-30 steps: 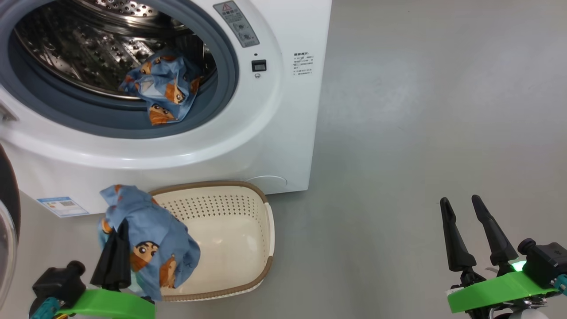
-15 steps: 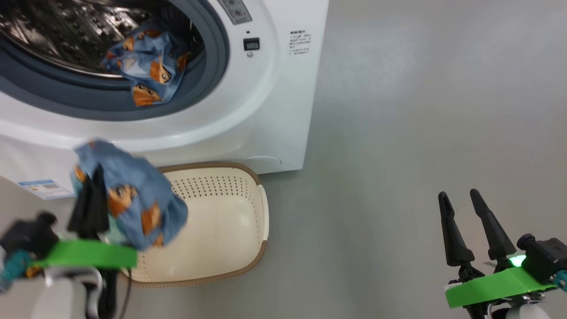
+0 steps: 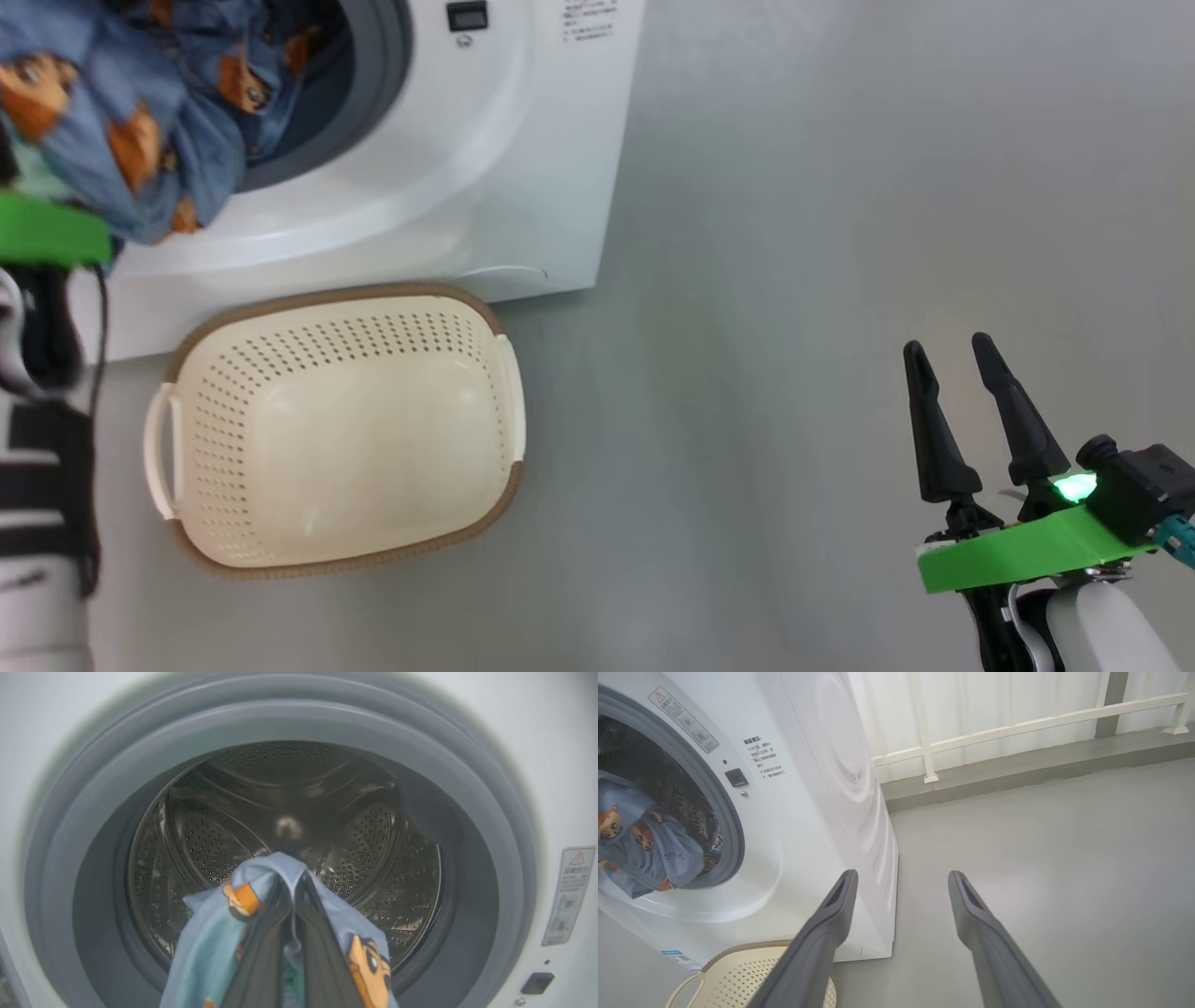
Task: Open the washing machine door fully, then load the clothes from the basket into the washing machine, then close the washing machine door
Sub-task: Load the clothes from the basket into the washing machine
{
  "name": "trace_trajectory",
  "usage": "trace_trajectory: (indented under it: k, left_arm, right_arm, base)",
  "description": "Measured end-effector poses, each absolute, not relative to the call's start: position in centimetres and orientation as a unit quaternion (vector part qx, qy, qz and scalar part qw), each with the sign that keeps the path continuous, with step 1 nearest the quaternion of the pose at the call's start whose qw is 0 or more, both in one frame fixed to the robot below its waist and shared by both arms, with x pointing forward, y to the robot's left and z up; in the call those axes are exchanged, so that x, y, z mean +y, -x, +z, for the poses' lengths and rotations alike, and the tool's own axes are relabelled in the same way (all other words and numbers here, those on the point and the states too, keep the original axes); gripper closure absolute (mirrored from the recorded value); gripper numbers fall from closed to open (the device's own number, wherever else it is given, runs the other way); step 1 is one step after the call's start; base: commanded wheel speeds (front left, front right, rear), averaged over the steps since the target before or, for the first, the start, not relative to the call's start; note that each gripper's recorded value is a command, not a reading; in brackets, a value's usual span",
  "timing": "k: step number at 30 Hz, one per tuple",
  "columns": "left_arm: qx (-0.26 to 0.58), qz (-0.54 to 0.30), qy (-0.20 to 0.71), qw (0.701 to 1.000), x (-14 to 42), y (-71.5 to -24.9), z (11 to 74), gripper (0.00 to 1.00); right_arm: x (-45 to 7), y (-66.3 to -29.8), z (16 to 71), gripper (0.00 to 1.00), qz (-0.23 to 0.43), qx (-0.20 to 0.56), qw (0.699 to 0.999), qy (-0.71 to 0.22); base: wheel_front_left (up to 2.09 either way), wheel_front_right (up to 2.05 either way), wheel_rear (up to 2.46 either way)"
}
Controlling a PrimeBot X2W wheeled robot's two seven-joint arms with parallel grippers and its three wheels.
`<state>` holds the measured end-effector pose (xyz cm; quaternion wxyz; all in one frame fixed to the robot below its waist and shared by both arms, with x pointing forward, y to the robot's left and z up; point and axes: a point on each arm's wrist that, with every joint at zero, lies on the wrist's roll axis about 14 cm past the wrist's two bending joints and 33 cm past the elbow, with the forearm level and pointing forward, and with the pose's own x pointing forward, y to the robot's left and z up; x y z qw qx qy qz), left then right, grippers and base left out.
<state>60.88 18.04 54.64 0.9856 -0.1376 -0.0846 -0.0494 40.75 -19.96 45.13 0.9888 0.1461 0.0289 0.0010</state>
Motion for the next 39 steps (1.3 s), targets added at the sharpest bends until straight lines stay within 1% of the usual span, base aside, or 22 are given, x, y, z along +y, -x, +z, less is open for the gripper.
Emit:
trace_trajectory:
  k: [5, 11, 16, 23, 27, 32, 35, 39]
  left_arm:
    - [-0.079, -0.043, 0.105, 0.990, 17.9, -64.3, 54.6, 1.00]
    - [-0.038, -0.048, 0.087, 0.994, 16.2, -67.0, 51.4, 1.00]
    - [-0.004, -0.049, 0.078, 0.996, 15.5, -68.7, 48.7, 1.00]
    - [0.050, -0.052, 0.074, 0.995, 14.6, -70.3, 44.2, 1.00]
    - [0.061, -0.049, 0.064, 0.995, 15.0, -71.2, 43.4, 1.00]
    - [0.034, -0.063, 0.065, 0.995, 13.9, -72.9, 44.8, 1.00]
    - [-0.036, -0.076, 0.050, 0.995, 13.5, -74.4, 48.6, 1.00]
    - [-0.113, -0.077, 0.056, 0.989, 13.6, -75.1, 52.7, 1.00]
  right_arm:
    - [-20.4, -41.3, 44.4, 0.00, -0.010, 0.036, 0.989, -0.146]
    - [-20.9, -41.3, 43.2, 0.00, -0.024, 0.051, 0.988, -0.145]
    - [-21.1, -42.1, 42.8, 0.00, -0.028, 0.052, 0.988, -0.145]
    - [-21.2, -42.2, 41.4, 0.00, -0.037, 0.069, 0.986, -0.146]
    - [-21.3, -42.0, 41.2, 0.00, -0.041, 0.073, 0.986, -0.143]
    - [-21.8, -41.6, 41.0, 0.00, -0.049, 0.079, 0.986, -0.142]
    - [-21.8, -41.5, 40.6, 0.00, -0.052, 0.084, 0.985, -0.140]
    - [-22.1, -41.5, 40.3, 0.00, -0.056, 0.088, 0.985, -0.138]
  base:
    - [0.00, 0.00, 0.00]
    - [0.00, 0.00, 0.00]
    - [0.00, 0.00, 0.00]
    - [0.00, 0.00, 0.00]
    - [0.00, 0.00, 0.00]
    - [0.00, 0.00, 0.00]
    - [0.00, 0.00, 0.00]
    - [0.00, 0.00, 0.00]
